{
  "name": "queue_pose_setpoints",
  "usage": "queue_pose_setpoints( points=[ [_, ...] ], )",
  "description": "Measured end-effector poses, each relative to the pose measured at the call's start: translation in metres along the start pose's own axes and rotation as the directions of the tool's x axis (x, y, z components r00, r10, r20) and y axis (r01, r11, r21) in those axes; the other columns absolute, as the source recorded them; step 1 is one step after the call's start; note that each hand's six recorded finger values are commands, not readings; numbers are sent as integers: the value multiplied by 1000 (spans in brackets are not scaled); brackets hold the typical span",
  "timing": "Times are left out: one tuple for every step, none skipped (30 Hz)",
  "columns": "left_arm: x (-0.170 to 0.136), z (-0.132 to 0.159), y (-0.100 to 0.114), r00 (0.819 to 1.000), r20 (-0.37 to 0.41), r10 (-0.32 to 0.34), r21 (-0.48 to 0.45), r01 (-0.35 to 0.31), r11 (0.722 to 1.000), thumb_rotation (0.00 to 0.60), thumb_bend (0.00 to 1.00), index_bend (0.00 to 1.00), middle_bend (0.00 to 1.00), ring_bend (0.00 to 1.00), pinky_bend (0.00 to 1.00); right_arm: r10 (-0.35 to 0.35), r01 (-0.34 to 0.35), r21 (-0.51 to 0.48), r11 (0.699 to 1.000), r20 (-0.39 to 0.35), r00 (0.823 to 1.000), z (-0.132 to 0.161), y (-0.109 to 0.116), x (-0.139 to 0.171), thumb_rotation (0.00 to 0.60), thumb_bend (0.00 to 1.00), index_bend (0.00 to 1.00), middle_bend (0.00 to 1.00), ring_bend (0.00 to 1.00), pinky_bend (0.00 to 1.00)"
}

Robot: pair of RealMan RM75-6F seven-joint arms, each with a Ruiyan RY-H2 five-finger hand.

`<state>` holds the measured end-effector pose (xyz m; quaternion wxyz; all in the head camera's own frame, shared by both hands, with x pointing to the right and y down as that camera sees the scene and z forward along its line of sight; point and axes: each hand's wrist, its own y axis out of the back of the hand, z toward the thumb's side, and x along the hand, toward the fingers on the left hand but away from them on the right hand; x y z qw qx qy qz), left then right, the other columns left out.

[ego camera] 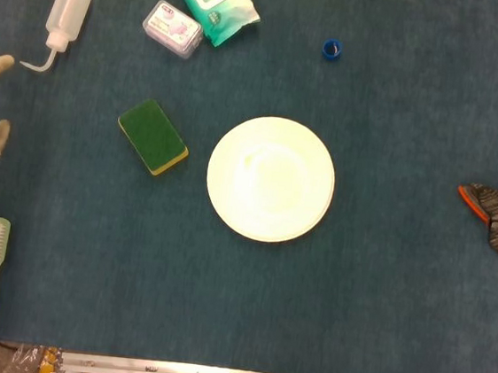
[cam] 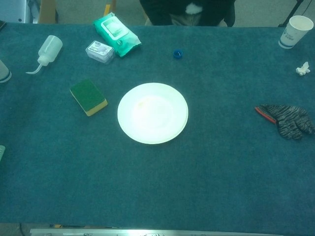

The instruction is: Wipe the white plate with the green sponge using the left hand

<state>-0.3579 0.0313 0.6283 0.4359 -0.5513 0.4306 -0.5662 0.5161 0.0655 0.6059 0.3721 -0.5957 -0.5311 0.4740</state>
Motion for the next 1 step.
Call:
queue_pose_setpoints(
  points=[
    [-1, -1, 1, 1000, -3, 5, -2, -5, 1000, 600, 326, 199, 136, 0, 73, 1, -1, 2, 1000, -1, 1000, 1, 0, 0, 600, 388, 389, 394, 230, 450]
  ],
)
